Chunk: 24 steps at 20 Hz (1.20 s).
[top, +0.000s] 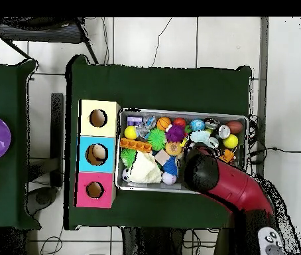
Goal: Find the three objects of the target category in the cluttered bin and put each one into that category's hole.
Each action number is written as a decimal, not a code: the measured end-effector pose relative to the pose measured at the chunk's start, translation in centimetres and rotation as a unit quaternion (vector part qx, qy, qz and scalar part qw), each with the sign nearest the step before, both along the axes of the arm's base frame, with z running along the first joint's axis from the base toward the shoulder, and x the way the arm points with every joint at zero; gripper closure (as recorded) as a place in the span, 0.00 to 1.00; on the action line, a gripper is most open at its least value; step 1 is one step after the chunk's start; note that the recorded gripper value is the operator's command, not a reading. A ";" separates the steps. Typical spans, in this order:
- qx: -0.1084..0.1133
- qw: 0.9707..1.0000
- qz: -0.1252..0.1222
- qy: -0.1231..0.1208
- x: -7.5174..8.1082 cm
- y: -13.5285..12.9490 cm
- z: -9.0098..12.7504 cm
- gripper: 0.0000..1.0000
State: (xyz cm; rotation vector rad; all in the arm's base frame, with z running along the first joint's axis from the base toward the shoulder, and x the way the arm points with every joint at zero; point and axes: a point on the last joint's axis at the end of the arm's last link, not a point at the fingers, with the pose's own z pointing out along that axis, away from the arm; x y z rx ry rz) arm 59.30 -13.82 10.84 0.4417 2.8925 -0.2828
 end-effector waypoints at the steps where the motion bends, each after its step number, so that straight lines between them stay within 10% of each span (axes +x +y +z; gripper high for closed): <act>1: 0.001 1.000 -0.003 -0.005 0.0 0.1 0.6 1.00; 13: -0.011 0.998 0.015 -0.063 2.1 6.8 8.0 1.00; 24: -0.012 0.997 0.038 -0.071 1.6 16.0 10.3 1.00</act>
